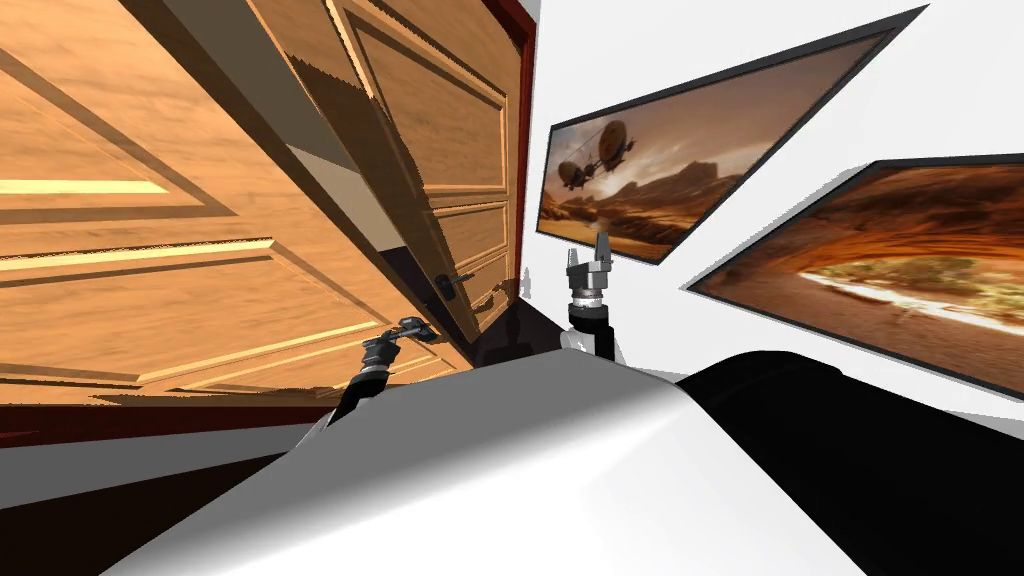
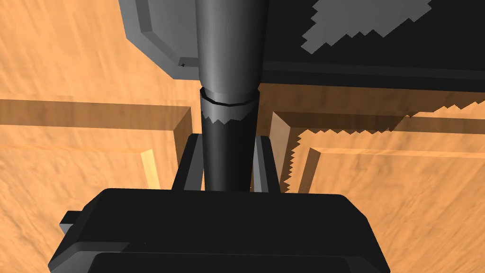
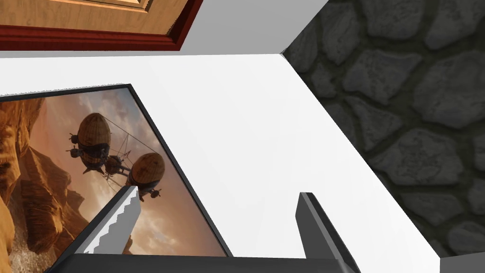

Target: Pull the door open

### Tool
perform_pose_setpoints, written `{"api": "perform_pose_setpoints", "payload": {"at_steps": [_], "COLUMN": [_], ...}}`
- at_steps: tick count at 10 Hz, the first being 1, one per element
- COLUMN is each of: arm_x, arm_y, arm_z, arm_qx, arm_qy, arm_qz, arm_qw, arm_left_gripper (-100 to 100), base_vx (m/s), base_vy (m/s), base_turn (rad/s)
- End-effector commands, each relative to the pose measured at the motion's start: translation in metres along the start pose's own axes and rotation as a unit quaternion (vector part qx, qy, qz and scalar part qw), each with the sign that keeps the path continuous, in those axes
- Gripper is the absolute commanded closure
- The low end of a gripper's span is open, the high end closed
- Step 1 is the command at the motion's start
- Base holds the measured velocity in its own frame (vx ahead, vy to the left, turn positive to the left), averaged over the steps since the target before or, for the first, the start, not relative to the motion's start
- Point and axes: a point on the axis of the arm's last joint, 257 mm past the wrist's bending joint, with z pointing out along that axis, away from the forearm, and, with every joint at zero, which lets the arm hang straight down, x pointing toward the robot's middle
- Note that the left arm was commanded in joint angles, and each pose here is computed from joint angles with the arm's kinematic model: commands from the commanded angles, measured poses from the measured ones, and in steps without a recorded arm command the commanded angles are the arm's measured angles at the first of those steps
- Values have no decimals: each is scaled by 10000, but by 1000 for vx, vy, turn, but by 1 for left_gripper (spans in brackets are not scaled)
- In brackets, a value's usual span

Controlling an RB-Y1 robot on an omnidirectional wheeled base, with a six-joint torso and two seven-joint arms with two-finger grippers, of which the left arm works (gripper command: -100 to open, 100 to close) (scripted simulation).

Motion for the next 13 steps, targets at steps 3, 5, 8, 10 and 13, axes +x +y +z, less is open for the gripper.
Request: {"api": "perform_pose_setpoints", "payload": {"at_steps": [3, 5, 8, 10, 13], "arm_x": [11, 30, 61, -17, -6], "arm_y": [9, 4, 0, 4, 22], "arm_z": [-108, -211, -350, -350, -460], "arm_qx": [7, 21, 28, 3, -3], "arm_qy": [132, 273, 464, 427, 571], "arm_qz": [-3, -11, -35, -4, -13], "arm_qw": [9999, 9996, 9989, 9991, 9984], "arm_left_gripper": [100, 100, 100, 100, 100], "base_vx": [-148, -255, -245, -158, -185], "base_vy": [35, 69, 55, 48, 47], "base_turn": [-100, -191, -146, -71, -134]}}
